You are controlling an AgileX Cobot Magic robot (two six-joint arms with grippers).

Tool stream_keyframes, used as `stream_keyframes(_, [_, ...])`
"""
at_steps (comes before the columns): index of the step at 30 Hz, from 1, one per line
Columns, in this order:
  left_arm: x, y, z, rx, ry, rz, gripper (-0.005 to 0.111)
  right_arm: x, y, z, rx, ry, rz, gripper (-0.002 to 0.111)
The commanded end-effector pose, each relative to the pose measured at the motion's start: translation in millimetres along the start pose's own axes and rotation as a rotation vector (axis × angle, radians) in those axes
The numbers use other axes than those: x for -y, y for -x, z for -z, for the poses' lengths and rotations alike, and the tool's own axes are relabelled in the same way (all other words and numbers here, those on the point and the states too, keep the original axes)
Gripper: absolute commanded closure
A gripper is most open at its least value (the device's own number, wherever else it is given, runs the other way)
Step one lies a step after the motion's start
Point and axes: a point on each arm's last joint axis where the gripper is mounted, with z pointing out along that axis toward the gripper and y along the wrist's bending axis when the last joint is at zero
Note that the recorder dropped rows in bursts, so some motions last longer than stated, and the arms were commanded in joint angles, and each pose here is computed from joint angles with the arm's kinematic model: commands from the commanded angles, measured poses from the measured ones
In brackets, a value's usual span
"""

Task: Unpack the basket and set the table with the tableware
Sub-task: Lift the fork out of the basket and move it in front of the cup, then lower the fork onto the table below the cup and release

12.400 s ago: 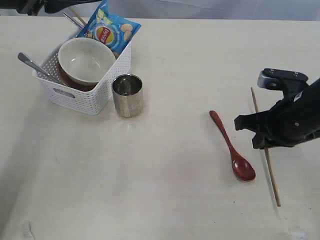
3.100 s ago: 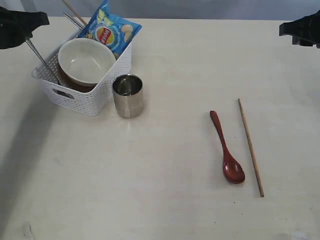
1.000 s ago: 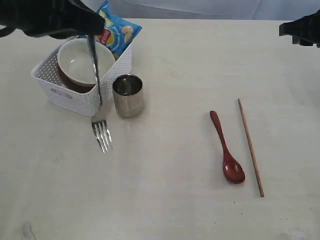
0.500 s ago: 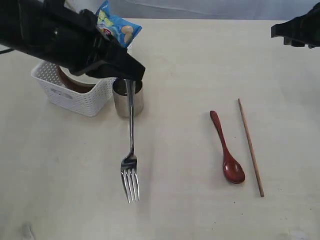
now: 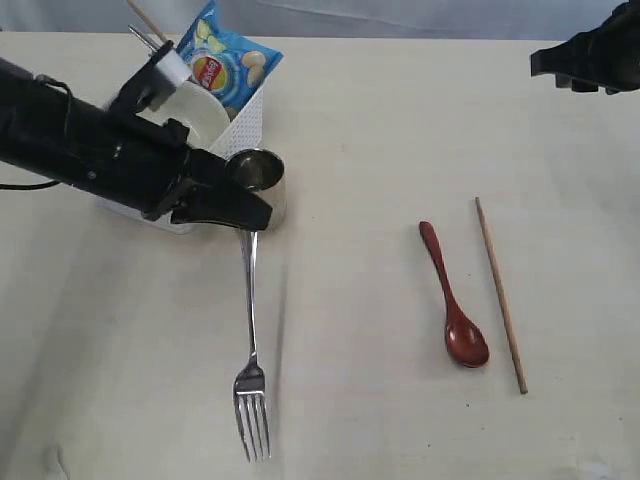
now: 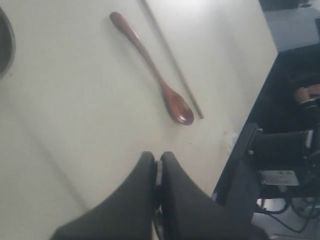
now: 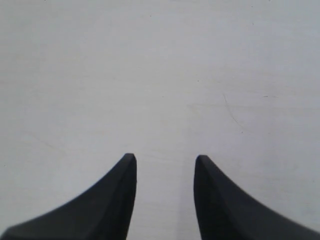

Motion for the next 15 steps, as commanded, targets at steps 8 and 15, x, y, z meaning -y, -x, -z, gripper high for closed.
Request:
stream_keyframes(8, [-40.0, -12, -11, -0.036, -0.115, 0.051, 0.107, 2, 1, 1, 0.02, -0.007, 0.006, 0.071])
stream_keyframes(15, [-54.9, -19, -21, -0.072, -0.098, 0.101, 0.107, 2, 1, 1, 0.02, -0.008, 0.01, 0.071])
